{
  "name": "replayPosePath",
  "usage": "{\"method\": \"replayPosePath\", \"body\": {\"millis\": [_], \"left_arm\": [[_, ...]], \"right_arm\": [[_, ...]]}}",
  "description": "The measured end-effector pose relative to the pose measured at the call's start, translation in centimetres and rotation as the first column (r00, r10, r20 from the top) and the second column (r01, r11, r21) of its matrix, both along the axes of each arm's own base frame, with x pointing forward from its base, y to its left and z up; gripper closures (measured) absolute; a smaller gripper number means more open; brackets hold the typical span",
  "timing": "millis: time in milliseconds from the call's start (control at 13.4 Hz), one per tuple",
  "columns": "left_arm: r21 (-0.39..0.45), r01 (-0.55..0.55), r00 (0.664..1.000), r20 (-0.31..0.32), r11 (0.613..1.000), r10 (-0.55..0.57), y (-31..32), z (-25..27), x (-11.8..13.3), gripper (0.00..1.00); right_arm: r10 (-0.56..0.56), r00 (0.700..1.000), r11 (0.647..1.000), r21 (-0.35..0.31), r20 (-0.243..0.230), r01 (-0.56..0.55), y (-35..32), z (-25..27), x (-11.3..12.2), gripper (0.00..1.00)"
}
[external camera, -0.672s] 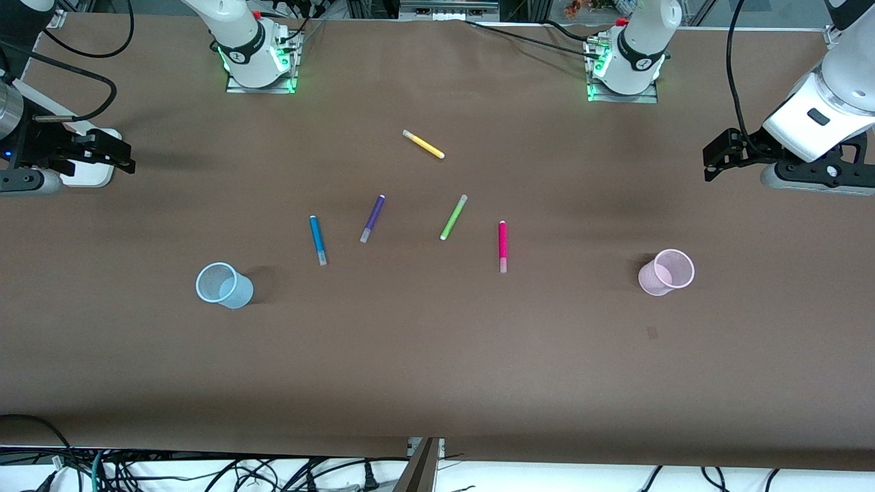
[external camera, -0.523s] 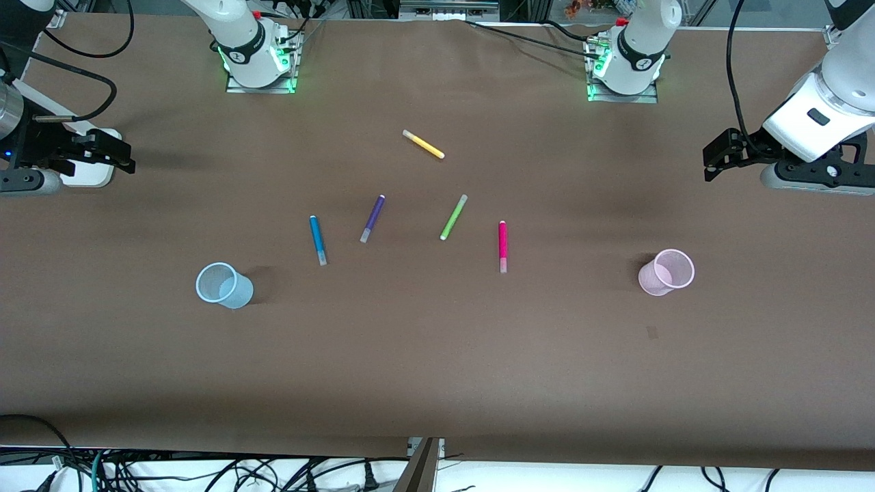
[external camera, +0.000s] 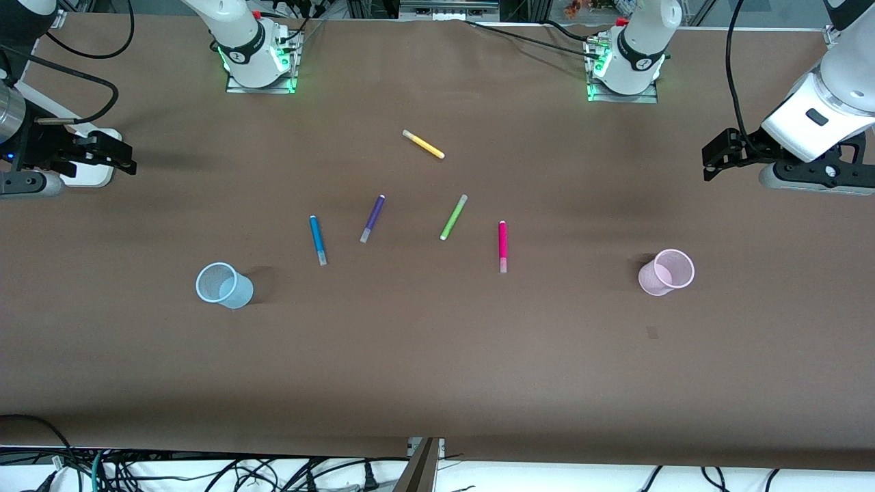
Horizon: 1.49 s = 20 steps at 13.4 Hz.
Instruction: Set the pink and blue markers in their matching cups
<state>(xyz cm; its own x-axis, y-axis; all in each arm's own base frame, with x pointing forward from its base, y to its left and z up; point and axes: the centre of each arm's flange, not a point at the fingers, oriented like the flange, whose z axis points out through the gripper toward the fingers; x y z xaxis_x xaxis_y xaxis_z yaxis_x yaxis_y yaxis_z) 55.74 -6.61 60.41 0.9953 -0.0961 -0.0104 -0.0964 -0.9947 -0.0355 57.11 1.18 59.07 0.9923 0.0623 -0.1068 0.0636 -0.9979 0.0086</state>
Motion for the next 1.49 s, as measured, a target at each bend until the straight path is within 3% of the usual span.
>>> {"method": "replayPosePath", "body": {"millis": [224, 448, 747, 971, 1121, 1494], "left_arm": [[-0.048, 0.002, 1.000, -0.019, 0.999, -0.003, -1.5, -0.7, 0.1, 0.00], [-0.065, -0.033, 0.998, -0.053, 0.997, 0.029, -5.9, -3.2, 0.8, 0.00], [-0.096, -0.085, 0.989, -0.131, 0.992, 0.073, -12.5, -11.2, 2.9, 0.00], [-0.020, -0.120, 0.978, -0.176, 0.993, 0.114, -19.3, -19.4, 2.7, 0.00], [0.024, -0.114, 0.975, -0.189, 0.993, 0.116, -24.1, -24.2, 1.4, 0.00], [-0.013, -0.166, 0.963, -0.216, 0.986, 0.159, -27.2, -33.0, 1.6, 0.00]], "right_arm": [[0.006, 1.000, 1.000, -0.001, -0.015, -0.006, 0.4, -1.0, 0.5, 0.00], [0.046, 0.996, 0.999, -0.004, -0.078, -0.047, 2.9, -5.1, 2.1, 0.00], [0.136, 0.982, 0.990, -0.007, -0.128, -0.138, 8.7, -10.3, 3.6, 0.00], [0.174, 0.975, 0.984, -0.009, -0.139, -0.177, 11.4, -15.3, 5.2, 0.00], [0.201, 0.972, 0.979, -0.009, -0.121, -0.203, 13.4, -19.3, 6.4, 0.00], [0.265, 0.964, 0.964, -0.010, -0.028, -0.265, 17.9, -29.4, 7.2, 0.00]]}}
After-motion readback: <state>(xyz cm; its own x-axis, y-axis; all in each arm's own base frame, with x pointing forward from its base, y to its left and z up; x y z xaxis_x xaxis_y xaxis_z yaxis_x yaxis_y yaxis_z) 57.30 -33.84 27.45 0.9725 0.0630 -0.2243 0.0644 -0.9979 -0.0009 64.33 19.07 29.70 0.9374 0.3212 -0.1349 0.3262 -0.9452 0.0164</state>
